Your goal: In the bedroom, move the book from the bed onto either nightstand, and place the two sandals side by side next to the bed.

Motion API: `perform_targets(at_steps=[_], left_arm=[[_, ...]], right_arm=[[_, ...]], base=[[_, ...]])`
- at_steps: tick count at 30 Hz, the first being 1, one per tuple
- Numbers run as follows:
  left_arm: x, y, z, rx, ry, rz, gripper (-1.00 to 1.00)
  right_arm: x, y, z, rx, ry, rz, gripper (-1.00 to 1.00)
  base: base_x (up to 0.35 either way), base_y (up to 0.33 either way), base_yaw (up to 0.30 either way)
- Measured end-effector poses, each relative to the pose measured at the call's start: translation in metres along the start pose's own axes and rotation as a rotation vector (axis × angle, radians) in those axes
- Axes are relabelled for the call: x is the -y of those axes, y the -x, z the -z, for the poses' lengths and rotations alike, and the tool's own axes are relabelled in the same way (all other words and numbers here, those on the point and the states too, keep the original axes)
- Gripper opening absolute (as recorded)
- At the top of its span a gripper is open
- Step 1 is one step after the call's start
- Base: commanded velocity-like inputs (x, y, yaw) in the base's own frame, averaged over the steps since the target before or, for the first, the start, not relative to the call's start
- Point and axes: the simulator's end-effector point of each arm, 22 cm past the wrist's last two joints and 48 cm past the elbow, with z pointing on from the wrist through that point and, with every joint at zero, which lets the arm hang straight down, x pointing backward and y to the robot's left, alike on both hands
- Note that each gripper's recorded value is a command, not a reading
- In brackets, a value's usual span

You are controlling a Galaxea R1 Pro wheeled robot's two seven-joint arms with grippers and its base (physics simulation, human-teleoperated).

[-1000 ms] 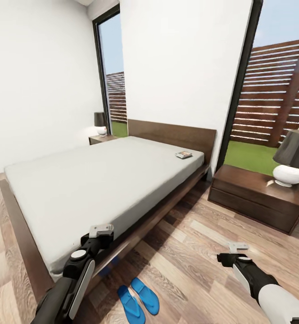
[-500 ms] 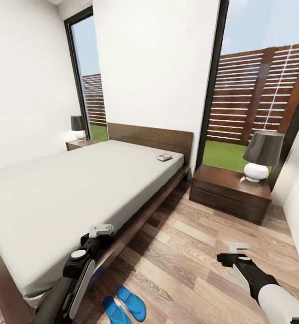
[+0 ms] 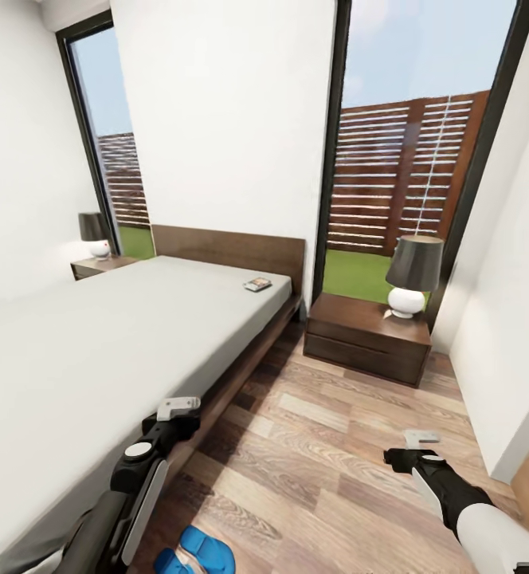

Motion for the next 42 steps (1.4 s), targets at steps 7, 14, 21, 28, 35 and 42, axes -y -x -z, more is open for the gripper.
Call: perform_targets(at_steps=[7, 14, 21, 28, 35, 42], left_arm=[[0.000, 0.017, 0.006, 0.007, -0.001, 0.001, 1.00], [0.000, 0.033, 0.011, 0.009, -0.001, 0.001, 1.00], [-0.001, 0.047, 0.017, 0.011, 0.001, 0.003, 1.00], [-0.001, 0.060, 0.021, 0.011, 0.001, 0.003, 1.00], [-0.001, 0.074, 0.026, 0.011, 0.002, 0.003, 1.00], [-0.001, 0.086, 0.031, 0.011, 0.001, 0.003, 1.00]], right_arm=[[0.000, 0.012, 0.010, -0.005, 0.002, -0.001, 1.00], [0.003, 0.025, 0.019, -0.005, 0.002, 0.002, 1.00], [0.003, 0.036, 0.028, -0.007, 0.003, 0.007, 1.00], [0.004, 0.040, 0.037, -0.041, 0.002, 0.012, 1.00], [0.006, 0.048, 0.045, -0.054, 0.004, 0.014, 1.00], [0.008, 0.056, 0.054, -0.064, 0.001, 0.005, 1.00]], base=[[0.000, 0.000, -0.285], [0.000, 0.000, -0.285], [0.000, 0.000, -0.285], [0.000, 0.000, -0.285], [0.000, 0.000, -0.286], [0.000, 0.000, -0.287]])
